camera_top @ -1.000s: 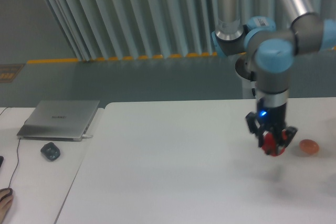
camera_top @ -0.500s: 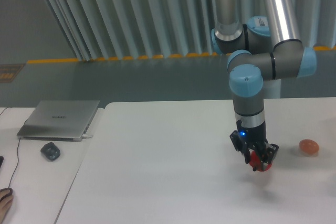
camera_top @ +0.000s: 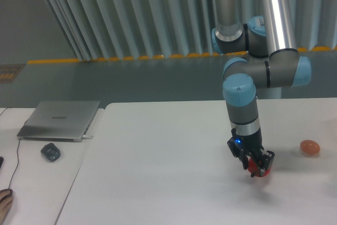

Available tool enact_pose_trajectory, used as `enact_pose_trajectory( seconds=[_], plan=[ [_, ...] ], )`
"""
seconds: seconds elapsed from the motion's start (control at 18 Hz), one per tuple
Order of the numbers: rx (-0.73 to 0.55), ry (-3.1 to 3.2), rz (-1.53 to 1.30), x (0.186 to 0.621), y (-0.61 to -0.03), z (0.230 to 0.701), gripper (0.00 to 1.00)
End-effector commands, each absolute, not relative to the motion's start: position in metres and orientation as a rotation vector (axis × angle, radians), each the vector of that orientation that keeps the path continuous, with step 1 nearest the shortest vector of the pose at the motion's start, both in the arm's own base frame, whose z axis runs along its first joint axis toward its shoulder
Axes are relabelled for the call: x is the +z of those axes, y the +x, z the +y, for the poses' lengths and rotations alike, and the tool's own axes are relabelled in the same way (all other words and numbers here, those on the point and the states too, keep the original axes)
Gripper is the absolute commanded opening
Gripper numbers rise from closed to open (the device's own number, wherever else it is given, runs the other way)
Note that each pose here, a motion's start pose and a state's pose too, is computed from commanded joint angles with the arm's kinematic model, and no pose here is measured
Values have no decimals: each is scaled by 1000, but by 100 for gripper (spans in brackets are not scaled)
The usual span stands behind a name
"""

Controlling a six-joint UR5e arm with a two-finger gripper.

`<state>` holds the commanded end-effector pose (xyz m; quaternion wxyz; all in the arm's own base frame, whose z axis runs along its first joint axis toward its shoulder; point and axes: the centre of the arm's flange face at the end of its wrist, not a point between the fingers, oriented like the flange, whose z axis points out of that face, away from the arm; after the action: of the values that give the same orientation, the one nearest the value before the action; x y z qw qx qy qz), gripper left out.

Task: Place the red pepper on the table
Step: 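Lower the red pepper onto the table beside the orange ball, then open the gripper and lift it away from the pepper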

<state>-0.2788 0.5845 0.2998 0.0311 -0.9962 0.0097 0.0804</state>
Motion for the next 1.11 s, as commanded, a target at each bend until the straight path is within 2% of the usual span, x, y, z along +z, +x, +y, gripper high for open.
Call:
enact_pose_trajectory(
  seconds=[0.06,0.17,0.28,0.39,0.67,1.11],
  plan=[
    [248,-3069,30,300,-279,585,41],
    [252,-3065,34,302,-279,585,57],
    [260,-3058,33,306,-280,586,84],
    [263,-3055,35,308,-280,586,99],
    [284,-3034,75,324,-280,588,100],
    [359,-2991,387,376,-308,565,100]
  ],
)
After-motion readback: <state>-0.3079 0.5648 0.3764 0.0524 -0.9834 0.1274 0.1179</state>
